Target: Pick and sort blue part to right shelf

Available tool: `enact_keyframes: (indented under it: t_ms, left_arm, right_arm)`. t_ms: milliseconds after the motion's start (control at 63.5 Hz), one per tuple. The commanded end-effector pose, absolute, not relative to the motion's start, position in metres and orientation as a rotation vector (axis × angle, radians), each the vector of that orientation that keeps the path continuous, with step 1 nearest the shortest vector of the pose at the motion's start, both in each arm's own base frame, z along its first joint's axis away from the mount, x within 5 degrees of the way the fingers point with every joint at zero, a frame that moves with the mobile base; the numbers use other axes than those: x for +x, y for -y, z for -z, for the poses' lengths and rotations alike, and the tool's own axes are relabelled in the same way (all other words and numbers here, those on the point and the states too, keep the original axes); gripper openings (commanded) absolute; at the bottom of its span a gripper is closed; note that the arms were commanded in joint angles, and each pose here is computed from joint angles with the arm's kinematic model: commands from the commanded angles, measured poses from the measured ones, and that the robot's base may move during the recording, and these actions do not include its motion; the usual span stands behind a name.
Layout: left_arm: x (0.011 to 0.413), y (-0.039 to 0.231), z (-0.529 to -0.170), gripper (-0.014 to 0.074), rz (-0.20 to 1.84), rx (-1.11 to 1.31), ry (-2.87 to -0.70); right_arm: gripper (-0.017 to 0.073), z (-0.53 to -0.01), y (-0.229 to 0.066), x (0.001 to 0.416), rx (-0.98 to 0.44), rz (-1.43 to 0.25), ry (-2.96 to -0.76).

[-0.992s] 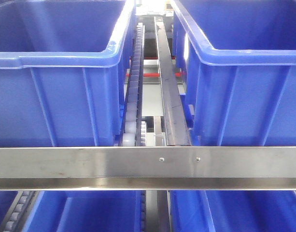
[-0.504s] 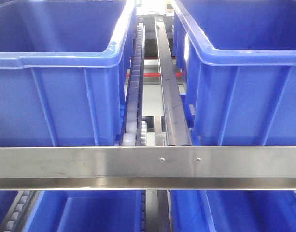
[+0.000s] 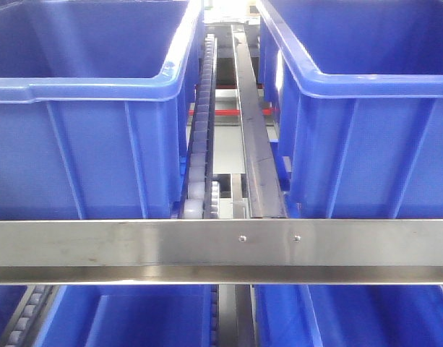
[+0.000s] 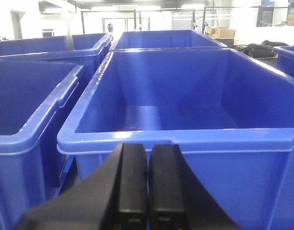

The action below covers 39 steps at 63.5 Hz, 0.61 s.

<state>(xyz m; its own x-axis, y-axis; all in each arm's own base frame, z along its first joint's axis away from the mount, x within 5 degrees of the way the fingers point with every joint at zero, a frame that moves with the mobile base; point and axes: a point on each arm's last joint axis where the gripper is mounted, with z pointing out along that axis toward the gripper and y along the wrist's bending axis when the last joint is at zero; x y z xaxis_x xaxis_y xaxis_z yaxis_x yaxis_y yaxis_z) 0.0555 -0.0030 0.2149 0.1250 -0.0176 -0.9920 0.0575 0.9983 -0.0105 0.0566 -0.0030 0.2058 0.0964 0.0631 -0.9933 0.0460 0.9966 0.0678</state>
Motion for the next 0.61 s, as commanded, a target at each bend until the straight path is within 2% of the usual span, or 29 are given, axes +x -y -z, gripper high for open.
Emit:
enact_keyframes:
  t_ms: [0,599]
  left_arm:
    - [0.0536,0.0022,-0.2158,0.0125,0.057,0.021,-1.36]
    - [0.0536,0.0022,-0.2158,0.0125,0.057,0.021,-1.36]
  right_arm:
    - [0.0055,-0.2228,0.003,0.0519,0.075,-0.002,-1.335]
    - [0.0055,-0.2228,0.003,0.0519,0.075,-0.002,-1.335]
